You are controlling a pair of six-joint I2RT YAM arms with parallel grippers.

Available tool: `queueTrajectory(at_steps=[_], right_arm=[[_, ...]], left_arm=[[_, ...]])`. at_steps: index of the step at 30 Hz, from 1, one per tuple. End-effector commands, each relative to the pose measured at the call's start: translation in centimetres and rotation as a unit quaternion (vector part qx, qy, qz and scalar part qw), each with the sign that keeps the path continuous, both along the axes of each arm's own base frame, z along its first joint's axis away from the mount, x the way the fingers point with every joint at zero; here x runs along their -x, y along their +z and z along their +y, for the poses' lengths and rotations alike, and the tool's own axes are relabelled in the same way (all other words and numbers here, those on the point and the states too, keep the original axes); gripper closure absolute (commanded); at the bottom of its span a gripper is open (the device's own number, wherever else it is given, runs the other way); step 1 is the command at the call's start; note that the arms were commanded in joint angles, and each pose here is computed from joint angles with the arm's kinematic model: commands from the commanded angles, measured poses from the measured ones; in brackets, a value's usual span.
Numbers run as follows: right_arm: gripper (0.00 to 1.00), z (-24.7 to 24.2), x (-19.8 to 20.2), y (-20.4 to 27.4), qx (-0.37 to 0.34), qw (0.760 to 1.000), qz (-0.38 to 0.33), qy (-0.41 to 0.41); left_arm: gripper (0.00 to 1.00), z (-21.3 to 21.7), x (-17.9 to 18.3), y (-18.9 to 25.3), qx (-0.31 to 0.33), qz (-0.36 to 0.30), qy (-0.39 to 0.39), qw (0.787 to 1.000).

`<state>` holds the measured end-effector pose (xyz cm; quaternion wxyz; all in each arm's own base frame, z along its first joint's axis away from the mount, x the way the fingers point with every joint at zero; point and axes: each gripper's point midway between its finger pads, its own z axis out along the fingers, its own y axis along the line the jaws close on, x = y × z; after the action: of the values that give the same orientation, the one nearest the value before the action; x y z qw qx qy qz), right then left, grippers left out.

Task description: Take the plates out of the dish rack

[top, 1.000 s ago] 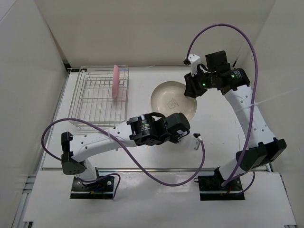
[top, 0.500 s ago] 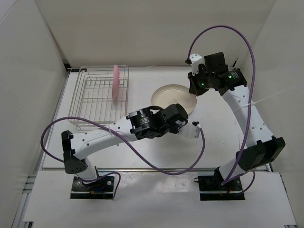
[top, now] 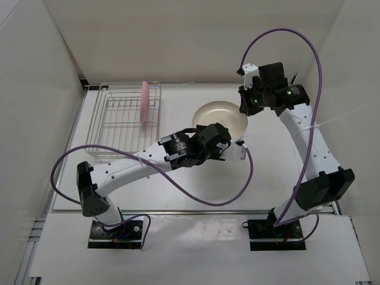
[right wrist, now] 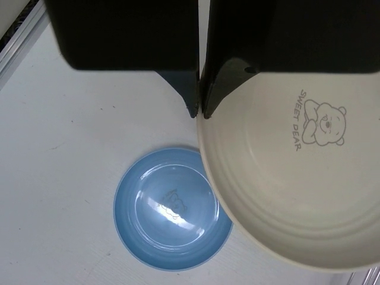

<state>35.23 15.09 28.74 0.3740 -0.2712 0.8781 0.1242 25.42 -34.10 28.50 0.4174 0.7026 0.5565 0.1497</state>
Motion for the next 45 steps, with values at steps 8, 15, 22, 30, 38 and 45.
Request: queueTrajectory(at_steps=[8,15,22,30,38,45], right_arm=[[1.00,-0.3,-1.5,0.2,-0.028,0.999,0.026,-0.006],[1.00,-1.6,-5.1,-1.0,-0.031,0.998,0.010,-0.051],[1.00,-3.2,-10.2,-3.3,-0.070,0.993,-0.008,-0.093],[1.00,-3.9,-13.7,-7.9,-0.113,0.985,0.024,-0.127],[1.00,-4.2,-15.1,-12.0,-0.114,0.980,0.058,-0.151],[1.00,-3.8,-15.5,-13.6,-0.120,0.979,0.076,-0.148]], left_arm=[[0.31,4.2,-2.9,5.5,0.086,-0.025,0.076,0.993],[0.00,10.4,-4.9,12.2,0.177,-0.055,0.149,0.971],[0.00,28.1,-7.2,15.5,0.261,-0.127,0.325,0.900],[0.00,32.7,-4.8,6.9,0.317,-0.054,0.433,0.842],[0.00,34.3,-6.6,-1.8,0.374,0.098,0.486,0.784],[0.00,34.5,-8.3,-0.7,0.455,0.149,0.454,0.751]])
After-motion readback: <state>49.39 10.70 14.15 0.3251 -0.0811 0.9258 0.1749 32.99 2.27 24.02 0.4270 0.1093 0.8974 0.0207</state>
